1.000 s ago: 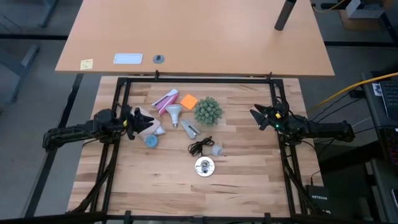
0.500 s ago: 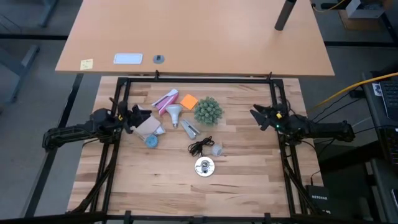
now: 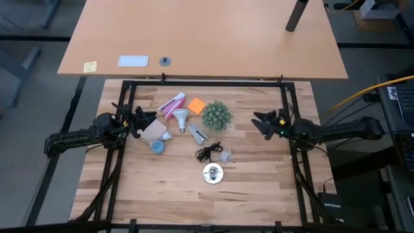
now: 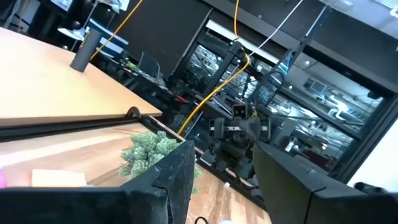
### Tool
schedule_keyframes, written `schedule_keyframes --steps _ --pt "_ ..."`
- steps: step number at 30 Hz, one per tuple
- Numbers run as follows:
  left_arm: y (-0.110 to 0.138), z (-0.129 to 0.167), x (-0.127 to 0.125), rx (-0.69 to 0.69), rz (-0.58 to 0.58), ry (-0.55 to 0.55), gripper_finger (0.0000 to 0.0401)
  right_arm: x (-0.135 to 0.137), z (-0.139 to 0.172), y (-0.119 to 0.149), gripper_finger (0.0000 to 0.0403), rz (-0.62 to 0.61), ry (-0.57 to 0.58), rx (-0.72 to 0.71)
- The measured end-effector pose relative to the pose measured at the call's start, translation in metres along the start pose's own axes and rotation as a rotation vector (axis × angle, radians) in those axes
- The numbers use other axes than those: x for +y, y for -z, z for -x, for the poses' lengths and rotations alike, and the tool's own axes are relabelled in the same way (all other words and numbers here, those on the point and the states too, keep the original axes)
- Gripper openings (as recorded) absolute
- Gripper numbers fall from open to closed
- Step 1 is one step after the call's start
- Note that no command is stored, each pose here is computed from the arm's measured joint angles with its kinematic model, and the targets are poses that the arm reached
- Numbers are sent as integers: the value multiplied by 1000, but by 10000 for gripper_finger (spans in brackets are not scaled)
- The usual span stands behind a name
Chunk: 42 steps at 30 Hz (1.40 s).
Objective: Screw lightbulb
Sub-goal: Move the gray vase plant to the top right of the table
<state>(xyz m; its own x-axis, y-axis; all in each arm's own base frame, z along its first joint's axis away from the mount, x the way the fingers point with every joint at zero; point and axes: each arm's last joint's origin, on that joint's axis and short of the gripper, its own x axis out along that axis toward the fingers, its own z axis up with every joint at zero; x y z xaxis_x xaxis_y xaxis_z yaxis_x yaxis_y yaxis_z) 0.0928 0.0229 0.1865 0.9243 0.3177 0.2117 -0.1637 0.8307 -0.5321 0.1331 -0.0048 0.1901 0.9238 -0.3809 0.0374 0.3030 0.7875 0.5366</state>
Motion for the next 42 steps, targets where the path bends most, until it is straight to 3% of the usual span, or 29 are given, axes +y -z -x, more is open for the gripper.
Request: schedule_keyframes --steps 12,18,23,28,36,42 --pt "1 0 1 2 0 -25 155 61 -93 -13 314 592 51 195" --pt "7 0 5 66 26 -66 155 82 -142 -13 314 805 144 407" --pt "12 1 8 117 55 -101 155 82 -177 -11 314 853 230 556" --pt "15 2 10 142 85 -121 155 77 -202 -13 314 771 272 679" --pt "15 2 10 144 81 -121 155 50 -212 -8 314 659 357 845" --pt "15 2 10 144 80 -121 155 35 -218 0 299 651 409 891"
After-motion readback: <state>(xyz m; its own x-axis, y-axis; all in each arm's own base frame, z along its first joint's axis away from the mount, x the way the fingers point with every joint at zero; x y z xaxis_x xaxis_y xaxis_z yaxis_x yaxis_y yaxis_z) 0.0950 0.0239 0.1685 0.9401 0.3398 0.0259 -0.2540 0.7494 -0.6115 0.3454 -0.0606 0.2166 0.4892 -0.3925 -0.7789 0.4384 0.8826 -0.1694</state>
